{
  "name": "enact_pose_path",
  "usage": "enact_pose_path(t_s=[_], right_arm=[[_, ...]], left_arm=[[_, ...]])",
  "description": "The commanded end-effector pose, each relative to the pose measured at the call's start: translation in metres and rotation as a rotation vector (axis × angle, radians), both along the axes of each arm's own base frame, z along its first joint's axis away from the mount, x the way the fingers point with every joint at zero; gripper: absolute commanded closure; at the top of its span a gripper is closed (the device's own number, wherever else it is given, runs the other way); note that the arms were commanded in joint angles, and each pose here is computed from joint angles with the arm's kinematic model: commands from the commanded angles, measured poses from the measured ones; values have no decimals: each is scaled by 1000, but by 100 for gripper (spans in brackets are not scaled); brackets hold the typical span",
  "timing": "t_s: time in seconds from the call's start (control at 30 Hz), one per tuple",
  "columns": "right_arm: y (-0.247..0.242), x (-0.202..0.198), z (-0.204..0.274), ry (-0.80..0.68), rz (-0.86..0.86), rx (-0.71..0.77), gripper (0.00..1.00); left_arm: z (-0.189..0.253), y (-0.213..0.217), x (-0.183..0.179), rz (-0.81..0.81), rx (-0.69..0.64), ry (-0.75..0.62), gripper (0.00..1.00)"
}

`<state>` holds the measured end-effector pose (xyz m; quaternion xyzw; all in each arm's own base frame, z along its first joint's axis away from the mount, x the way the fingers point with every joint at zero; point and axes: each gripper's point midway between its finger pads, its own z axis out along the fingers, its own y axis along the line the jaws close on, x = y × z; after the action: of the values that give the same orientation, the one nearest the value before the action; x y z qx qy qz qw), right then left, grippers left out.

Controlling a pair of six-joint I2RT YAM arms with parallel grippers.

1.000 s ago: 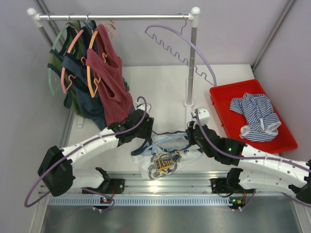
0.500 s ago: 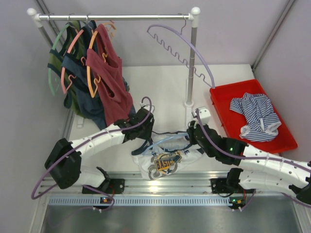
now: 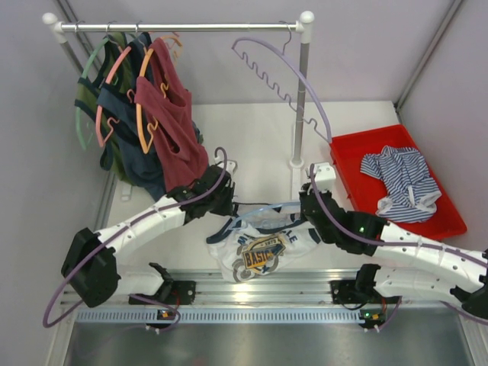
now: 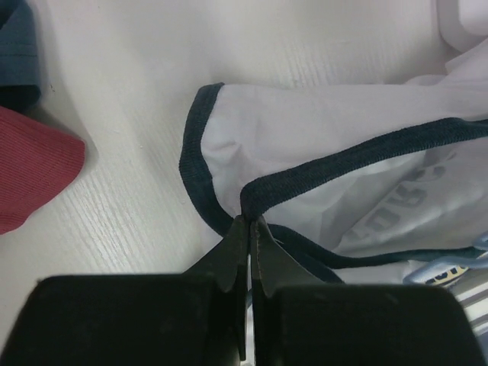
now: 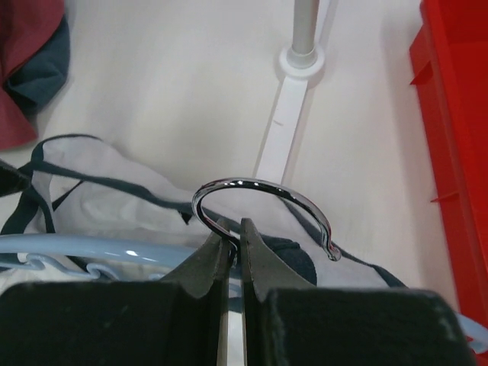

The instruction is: Place the tank top on the hanger

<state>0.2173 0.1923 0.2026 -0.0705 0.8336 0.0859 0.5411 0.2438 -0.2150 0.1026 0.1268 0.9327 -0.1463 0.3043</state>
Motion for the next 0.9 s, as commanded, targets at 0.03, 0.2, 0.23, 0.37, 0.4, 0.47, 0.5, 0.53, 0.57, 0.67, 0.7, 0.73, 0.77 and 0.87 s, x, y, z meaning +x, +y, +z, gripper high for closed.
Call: enact_pose_path(t_s=[0.03, 0.2, 0.23, 0.37, 0.4, 0.47, 0.5, 0.53, 0.57, 0.67, 0.7, 0.73, 0.77, 0.87], right_arm=[[-8, 10, 36, -70, -118, 56, 100], [-9, 15, 39, -72, -147, 44, 100], [-7, 15, 42, -73, -141, 59, 100], [-2, 16, 51, -78, -125, 78, 100], [-3, 16, 51, -80, -130, 75, 100], [-3, 16, 54, -81, -130, 87, 100], [-3, 16, 56, -83, -127, 94, 100], [-4, 17, 59, -85, -133, 101, 100], [-5, 17, 59, -86, -136, 101, 100], [-9, 21, 60, -85, -165, 87, 100], [-11, 23, 61, -86, -178, 86, 100], [-10, 24, 61, -86, -179, 83, 100], [-10, 25, 61, -88, -183, 82, 100], [-11, 27, 61, -88, -194, 75, 100]], left_arm=[[20, 0, -8, -46, -39, -10, 100], [21, 6, -15, -48, -40, -6, 100], [20, 8, -17, -46, -35, -3, 100], [11, 14, -20, -33, -22, 5, 100], [12, 15, -21, -32, -26, -2, 100], [12, 18, -19, -21, -21, -14, 100], [12, 21, -18, -14, -11, -18, 100], [15, 23, -15, -7, -1, -31, 100], [15, 26, -14, -7, 11, -30, 100], [27, 26, -11, -23, 4, -61, 100], [32, 25, -11, -31, -4, -74, 100], [37, 25, -10, -32, -6, -82, 100], [38, 26, -10, -38, -1, -85, 100], [47, 27, -11, -49, -5, -97, 100]])
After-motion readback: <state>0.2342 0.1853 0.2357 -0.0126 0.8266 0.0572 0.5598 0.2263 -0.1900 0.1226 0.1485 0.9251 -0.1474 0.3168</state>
